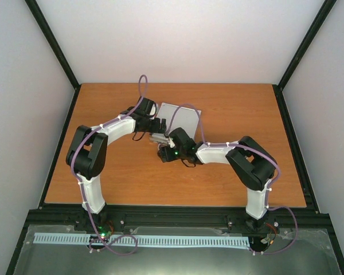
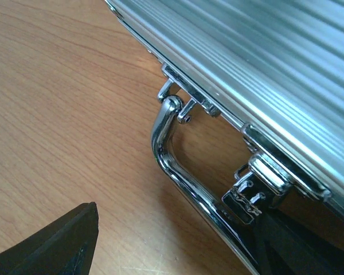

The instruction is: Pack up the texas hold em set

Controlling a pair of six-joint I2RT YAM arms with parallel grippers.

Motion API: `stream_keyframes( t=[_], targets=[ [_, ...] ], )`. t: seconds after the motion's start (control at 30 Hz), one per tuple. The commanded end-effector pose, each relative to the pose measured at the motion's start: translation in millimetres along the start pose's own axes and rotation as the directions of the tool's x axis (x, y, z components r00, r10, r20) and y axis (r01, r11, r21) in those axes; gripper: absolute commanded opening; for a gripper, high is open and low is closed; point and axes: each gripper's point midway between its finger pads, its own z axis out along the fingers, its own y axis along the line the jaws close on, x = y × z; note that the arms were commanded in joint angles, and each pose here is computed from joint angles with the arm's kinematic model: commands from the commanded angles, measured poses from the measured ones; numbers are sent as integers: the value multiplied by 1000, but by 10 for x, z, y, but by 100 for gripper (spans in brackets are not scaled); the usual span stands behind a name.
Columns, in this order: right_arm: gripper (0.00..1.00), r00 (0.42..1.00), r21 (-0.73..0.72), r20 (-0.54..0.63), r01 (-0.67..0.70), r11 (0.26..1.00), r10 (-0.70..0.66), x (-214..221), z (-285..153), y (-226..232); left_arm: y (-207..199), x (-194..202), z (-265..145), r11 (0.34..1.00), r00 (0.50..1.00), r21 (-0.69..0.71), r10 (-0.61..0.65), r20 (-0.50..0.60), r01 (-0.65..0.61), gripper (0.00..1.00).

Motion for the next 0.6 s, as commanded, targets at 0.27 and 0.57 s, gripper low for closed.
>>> stream_keyframes(
  t=[0.27, 0.57],
  targets=[
    [75, 987, -267, 154, 85, 960, -44, -87, -394, 489, 264, 651, 276, 996, 982, -89, -10, -187, -6, 100],
    [74, 987, -401, 133, 138, 906, -92, 38, -466, 709, 268, 658, 292, 996, 982, -90, -10, -188, -7, 100]
  ],
)
